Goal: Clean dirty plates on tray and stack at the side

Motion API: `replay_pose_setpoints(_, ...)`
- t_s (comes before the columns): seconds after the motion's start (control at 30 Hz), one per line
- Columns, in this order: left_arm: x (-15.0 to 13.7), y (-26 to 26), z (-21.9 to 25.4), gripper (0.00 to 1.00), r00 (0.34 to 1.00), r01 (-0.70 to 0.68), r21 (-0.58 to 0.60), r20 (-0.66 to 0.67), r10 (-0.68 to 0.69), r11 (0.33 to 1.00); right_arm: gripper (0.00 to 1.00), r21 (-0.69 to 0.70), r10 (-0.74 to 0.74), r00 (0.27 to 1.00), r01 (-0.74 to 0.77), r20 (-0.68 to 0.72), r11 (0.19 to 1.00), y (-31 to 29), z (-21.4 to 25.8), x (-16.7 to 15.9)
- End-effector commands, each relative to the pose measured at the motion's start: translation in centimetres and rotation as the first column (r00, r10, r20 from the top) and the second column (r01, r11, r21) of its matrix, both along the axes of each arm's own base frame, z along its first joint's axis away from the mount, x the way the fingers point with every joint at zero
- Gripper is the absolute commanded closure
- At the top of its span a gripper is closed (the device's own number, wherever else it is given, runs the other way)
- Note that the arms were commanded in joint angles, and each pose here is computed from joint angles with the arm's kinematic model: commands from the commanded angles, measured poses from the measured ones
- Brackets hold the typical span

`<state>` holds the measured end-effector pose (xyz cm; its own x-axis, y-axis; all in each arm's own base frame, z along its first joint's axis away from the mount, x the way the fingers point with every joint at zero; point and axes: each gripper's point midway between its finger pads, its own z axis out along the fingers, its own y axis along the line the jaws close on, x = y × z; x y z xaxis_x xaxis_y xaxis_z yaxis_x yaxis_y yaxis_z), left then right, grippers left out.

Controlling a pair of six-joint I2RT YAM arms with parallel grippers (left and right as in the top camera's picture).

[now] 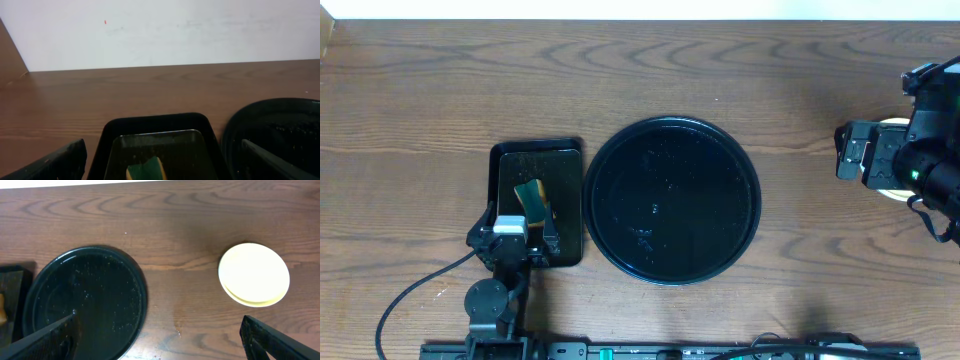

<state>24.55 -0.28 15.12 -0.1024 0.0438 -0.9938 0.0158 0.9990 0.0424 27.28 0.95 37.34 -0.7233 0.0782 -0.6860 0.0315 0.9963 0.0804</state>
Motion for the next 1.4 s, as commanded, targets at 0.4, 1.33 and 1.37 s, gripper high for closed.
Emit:
replay_pose_setpoints(0.4,-0.1,0.2,-1.5,0.05,0.998,-0.006,0.014,-0.055,0.007,1.0,0.01,-0.016,0.014,1.0,-0.014,0.015,1.0,0.2,0.4,-0.1)
replay_pose_setpoints(1.33,-0.1,0.2,-1.5,0.05,0.998,-0.006,0.014,-0.055,0.007,1.0,0.01,-0.074,-0.084,0.815,0.154,0.573,0.985,-3.0,5.0,-4.6)
replay_pose_setpoints(1.37,-0.1,0.2,-1.5,0.05,0.998,-0.006,0.014,-0.055,0.007,1.0,0.01,-0.067,-0.079,0.796,0.148,0.6,0.987,-2.9,4.7,-5.2)
